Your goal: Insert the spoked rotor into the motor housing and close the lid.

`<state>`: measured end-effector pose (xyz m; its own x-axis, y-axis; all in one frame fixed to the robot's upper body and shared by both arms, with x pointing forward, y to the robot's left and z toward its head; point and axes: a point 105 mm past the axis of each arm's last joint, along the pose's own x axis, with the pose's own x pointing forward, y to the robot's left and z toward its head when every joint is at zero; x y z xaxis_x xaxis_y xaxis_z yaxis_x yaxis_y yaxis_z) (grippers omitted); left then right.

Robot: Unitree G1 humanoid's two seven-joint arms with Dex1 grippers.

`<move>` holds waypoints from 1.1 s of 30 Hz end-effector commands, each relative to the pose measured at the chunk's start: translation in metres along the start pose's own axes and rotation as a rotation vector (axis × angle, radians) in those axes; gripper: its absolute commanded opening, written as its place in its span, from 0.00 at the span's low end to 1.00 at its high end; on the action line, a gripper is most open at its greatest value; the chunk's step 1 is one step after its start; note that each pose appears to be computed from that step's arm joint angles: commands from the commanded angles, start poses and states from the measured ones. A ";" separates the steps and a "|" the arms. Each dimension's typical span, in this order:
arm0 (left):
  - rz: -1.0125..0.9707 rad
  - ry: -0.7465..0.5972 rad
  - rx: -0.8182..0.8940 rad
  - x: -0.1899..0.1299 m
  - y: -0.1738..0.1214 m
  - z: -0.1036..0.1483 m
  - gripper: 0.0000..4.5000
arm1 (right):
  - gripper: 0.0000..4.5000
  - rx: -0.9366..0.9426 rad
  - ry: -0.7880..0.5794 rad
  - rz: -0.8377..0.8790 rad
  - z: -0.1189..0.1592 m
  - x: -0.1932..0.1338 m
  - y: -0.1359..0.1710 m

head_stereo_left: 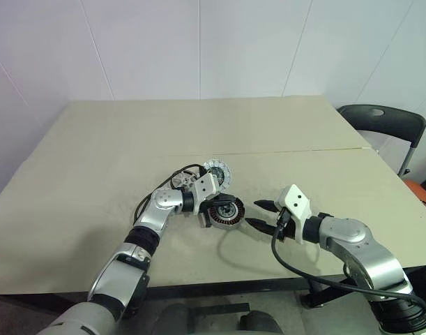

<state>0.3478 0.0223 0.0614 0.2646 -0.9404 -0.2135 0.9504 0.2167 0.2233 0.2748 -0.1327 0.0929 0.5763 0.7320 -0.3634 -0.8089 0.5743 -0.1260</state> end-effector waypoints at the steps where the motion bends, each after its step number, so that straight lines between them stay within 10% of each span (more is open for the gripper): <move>1: -0.007 -0.021 0.020 0.000 0.005 0.010 0.01 | 0.63 -0.035 -0.034 -0.008 0.011 -0.002 -0.003; 33: -0.117 0.105 -0.020 -0.008 -0.011 -0.014 0.01 | 0.63 -0.041 -0.029 -0.008 0.009 0.001 -0.005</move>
<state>0.3386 0.0277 0.0575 0.1656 -0.9461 -0.2785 0.9791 0.1239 0.1611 0.2773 -0.1349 0.0906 0.5764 0.7283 -0.3706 -0.8090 0.5725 -0.1332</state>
